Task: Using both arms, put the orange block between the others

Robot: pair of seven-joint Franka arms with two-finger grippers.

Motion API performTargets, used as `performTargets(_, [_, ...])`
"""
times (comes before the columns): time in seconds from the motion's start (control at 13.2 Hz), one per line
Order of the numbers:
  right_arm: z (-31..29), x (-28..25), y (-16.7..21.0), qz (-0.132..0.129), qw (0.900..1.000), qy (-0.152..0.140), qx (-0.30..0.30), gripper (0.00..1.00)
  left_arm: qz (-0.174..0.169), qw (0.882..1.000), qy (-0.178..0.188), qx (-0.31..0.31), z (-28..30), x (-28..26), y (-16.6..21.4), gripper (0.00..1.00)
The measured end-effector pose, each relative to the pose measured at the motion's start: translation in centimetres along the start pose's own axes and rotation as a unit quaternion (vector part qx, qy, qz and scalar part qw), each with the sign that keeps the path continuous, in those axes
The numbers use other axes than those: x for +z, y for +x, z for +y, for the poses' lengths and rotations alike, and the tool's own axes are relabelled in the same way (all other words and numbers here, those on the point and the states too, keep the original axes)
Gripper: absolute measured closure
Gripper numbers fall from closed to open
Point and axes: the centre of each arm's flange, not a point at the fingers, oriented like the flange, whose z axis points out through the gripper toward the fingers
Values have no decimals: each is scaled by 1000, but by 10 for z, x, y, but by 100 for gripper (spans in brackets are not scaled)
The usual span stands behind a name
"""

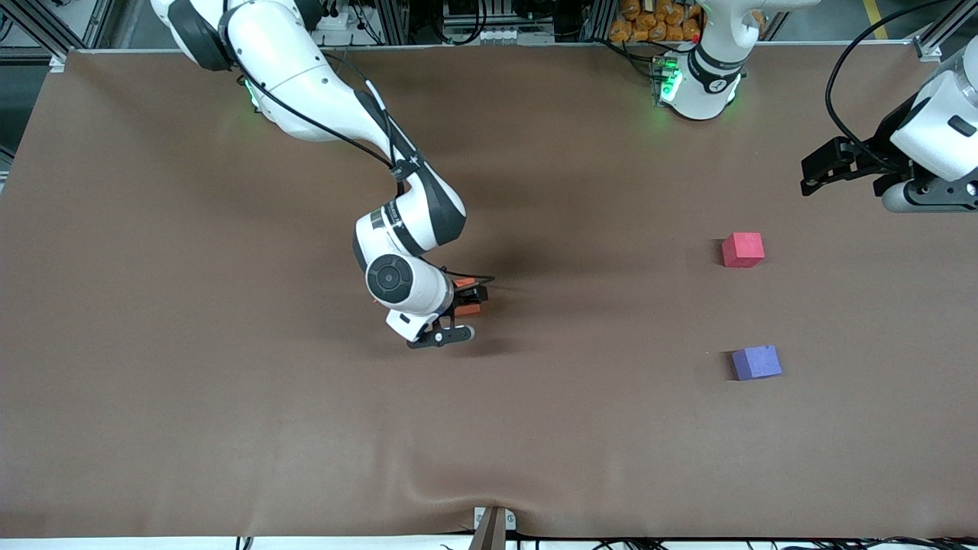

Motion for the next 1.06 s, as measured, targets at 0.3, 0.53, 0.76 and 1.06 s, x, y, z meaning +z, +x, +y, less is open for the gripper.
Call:
performTargets(0.3, [10, -61, 3, 4, 1000, 5, 7, 0, 0, 1000, 0, 15, 16, 0, -2, 0])
performTargets(0.53, [47, -145, -2, -20, 999, 13, 29, 0, 0, 1000, 0, 15, 16, 0, -2, 0])
performTargets(0.76, [121, -245, -14, -33, 996, 30, 72, 0, 3, 1000, 0, 13, 14, -3, -4, 0])
performTargets(1.06, [197, -333, -46, -36, 994, 29, 102, 0, 11, 1000, 0, 14, 15, -12, -10, 0])
